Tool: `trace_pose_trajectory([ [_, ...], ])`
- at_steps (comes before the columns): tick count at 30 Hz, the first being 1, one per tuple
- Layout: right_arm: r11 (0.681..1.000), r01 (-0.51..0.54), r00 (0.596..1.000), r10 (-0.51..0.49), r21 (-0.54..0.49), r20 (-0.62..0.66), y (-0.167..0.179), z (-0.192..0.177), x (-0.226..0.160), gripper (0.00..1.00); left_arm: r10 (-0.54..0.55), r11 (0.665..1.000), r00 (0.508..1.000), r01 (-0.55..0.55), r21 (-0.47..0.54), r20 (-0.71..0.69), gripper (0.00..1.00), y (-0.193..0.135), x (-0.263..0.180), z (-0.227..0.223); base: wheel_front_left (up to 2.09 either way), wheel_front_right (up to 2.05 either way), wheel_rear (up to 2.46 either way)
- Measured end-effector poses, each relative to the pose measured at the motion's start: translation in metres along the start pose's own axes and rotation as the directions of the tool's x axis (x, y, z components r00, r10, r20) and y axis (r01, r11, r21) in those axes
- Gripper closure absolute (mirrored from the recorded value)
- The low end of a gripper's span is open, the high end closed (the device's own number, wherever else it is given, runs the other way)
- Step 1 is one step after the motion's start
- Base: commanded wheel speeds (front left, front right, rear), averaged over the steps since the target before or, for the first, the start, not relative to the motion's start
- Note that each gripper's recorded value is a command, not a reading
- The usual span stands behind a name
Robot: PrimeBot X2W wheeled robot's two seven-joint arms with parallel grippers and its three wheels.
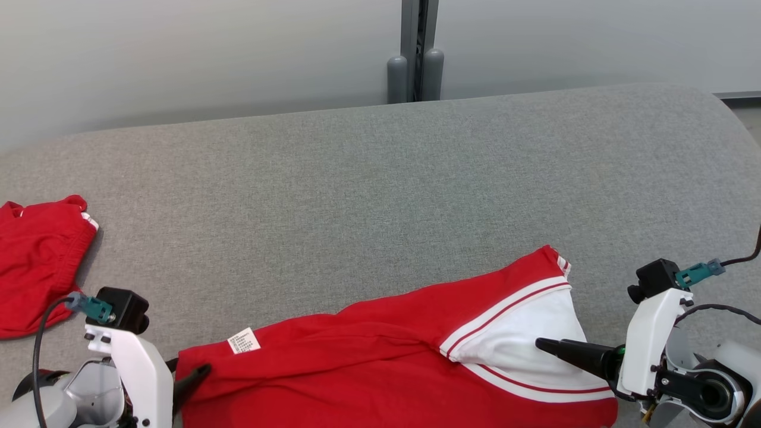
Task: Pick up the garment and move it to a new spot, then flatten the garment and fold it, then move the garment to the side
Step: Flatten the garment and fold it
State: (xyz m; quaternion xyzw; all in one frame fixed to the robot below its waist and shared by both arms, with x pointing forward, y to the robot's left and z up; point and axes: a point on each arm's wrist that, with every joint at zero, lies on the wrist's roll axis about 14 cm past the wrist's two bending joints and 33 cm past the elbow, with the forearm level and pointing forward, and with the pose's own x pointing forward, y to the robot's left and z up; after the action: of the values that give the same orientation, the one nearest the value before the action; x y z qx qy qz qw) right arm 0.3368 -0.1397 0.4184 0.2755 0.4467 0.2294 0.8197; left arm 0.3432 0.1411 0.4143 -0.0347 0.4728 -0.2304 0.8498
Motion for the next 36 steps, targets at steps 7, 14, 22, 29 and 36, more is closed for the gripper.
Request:
trace_pose_trajectory([
  [7, 1.000, -0.011, 1.000, 0.011, 0.017, 0.025, 0.003, -0.002, -0.002, 0.00, 0.060, 0.998, 0.996, -0.059, -0.017, 0.064, 0.00, 0.012, -0.012, 0.006, 0.00, 0.00, 0.00],
  [14, 1.000, -0.025, 0.988, 0.023, 0.016, 0.156, 0.006, 0.013, -0.013, 0.00, 0.123, 0.992, 0.965, -0.120, -0.026, 0.232, 0.00, 0.021, -0.034, 0.030, 0.00, 0.00, 0.00],
  [22, 0.999, 0.045, 0.910, -0.030, -0.026, 0.413, -0.012, 0.050, -0.032, 0.00, 0.178, 0.983, 0.850, -0.172, -0.058, 0.496, 0.00, 0.026, -0.057, 0.067, 0.00, 0.00, 0.00],
  [29, 0.994, 0.100, 0.801, -0.049, -0.052, 0.596, -0.020, 0.079, -0.041, 0.00, 0.228, 0.973, 0.697, -0.190, -0.131, 0.680, 0.00, 0.029, -0.068, 0.088, 0.00, 0.00, 0.00],
  [36, 0.988, 0.148, 0.731, -0.087, -0.034, 0.676, -0.029, 0.089, -0.045, 0.00, 0.289, 0.955, 0.559, -0.221, -0.197, 0.777, 0.00, 0.031, -0.081, 0.103, 0.00, 0.00, 0.00],
])
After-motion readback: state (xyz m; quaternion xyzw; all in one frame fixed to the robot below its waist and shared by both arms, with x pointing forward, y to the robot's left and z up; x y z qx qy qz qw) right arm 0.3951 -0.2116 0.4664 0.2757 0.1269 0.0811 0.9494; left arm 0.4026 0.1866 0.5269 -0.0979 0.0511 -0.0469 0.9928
